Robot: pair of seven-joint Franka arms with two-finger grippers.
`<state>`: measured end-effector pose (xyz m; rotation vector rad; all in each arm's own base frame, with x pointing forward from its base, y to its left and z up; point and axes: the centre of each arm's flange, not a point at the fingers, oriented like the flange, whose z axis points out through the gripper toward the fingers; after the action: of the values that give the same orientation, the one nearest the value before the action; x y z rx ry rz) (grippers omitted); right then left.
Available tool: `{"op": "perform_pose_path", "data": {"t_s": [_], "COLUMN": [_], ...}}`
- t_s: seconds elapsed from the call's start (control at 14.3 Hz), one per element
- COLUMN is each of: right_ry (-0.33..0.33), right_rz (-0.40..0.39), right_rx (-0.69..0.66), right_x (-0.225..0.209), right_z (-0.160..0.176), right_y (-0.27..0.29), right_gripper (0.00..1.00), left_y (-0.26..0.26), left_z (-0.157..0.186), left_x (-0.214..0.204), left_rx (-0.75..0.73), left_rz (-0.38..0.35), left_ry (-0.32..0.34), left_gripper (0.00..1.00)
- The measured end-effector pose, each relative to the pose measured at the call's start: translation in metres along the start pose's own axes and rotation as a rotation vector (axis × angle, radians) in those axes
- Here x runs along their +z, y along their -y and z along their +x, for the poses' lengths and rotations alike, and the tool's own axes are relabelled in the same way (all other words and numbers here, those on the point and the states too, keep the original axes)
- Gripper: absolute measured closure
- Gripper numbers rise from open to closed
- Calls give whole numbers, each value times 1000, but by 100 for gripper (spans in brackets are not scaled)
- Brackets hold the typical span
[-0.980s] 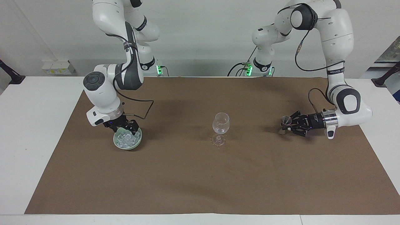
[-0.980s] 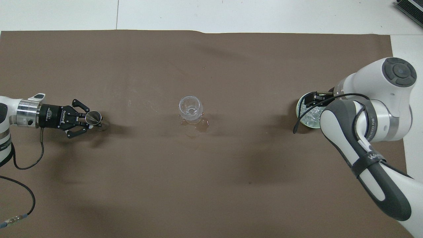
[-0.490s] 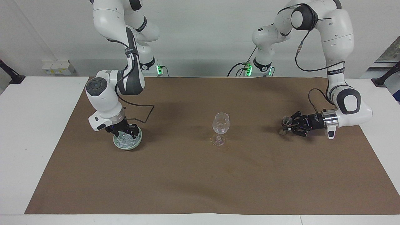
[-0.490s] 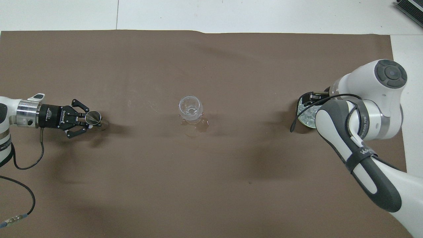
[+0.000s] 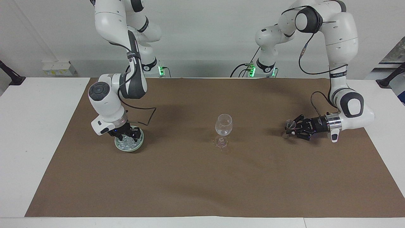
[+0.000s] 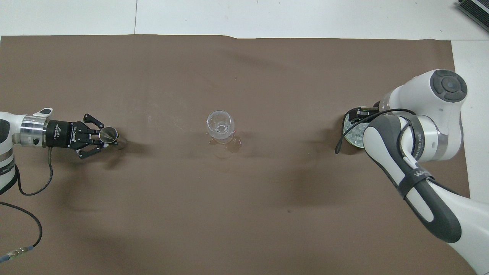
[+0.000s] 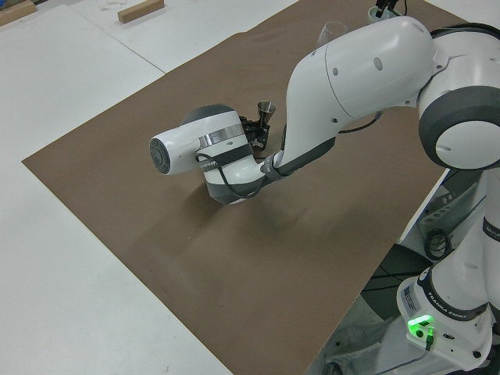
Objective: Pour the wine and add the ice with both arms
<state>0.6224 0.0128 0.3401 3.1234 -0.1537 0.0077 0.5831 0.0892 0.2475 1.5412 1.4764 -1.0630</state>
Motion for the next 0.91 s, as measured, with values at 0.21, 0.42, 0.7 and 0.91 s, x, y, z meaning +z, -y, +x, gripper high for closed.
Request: {"op": "perform_pose_path", "data": {"t_s": [0.21, 0.42, 0.7, 0.91], "right_ry": [0, -1, -13, -41], "right_rz": [0, 0, 1, 5], "right_rx": [0, -1, -1, 0], "right_x": [0, 0, -6, -21], "right_z": [0, 0, 3, 7], "right_y": [0, 0, 0, 1], "right_gripper": [63, 78, 78, 78], "left_y": [-2, -2, 1, 3], "left_z": [-1, -1, 3, 4], "left_x": [3, 5, 8, 8], "left_rx": [-1, -3, -8, -9], "left_rz": [-16, -16, -17, -18], "left_ry": [23, 27, 35, 39], "left_gripper": [79, 79, 79, 79]}}
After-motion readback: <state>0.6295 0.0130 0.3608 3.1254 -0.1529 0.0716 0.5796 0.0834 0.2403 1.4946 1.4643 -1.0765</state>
